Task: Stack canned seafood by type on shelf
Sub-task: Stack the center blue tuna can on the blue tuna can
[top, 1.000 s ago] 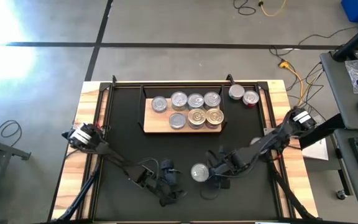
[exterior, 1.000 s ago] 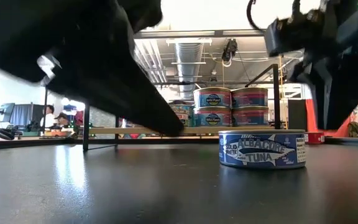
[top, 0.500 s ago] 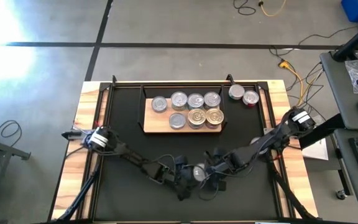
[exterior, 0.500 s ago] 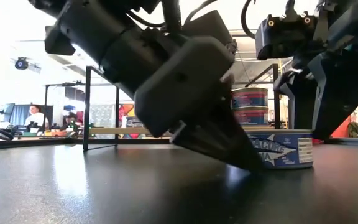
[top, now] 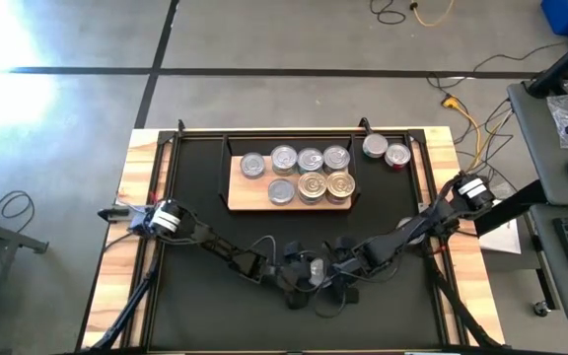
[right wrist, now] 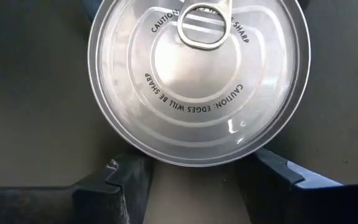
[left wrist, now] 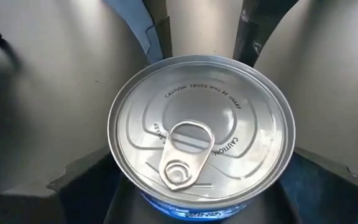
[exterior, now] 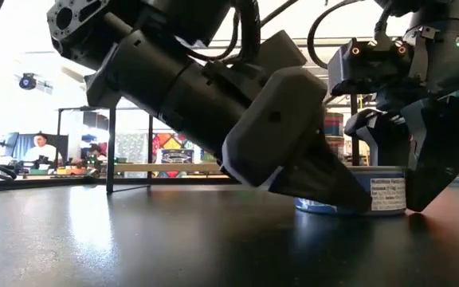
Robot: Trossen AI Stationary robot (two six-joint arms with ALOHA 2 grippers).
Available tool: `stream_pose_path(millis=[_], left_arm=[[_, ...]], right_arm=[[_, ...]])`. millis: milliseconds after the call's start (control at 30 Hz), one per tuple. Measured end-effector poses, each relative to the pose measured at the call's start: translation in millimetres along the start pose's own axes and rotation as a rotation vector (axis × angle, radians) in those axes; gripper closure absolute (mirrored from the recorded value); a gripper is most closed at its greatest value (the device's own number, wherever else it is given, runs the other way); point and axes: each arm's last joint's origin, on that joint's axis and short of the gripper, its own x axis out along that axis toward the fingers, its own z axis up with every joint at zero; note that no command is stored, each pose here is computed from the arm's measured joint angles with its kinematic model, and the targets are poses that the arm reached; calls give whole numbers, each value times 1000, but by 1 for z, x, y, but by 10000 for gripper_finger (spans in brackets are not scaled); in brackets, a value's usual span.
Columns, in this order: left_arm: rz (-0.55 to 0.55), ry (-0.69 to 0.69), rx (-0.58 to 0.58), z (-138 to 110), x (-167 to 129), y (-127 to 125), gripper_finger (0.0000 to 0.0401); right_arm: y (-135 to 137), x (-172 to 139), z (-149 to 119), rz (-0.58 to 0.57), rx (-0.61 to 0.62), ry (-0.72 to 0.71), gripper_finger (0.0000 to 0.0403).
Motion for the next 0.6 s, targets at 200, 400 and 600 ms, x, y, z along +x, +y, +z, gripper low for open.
stream_pose_path(millis=[200, 400, 600], left_arm=[[-15, -38, -16, -4, 5, -5, 16], [3, -59, -19, -3, 6, -5, 16], [26, -75, -19, -8, 13, -4, 7]], right_arm=[[-3, -1, 0, -4, -43, 8, 203], [-4, 0, 1, -11, -54, 8, 193], [-4, 0, 1, -18, -54, 7, 194]])
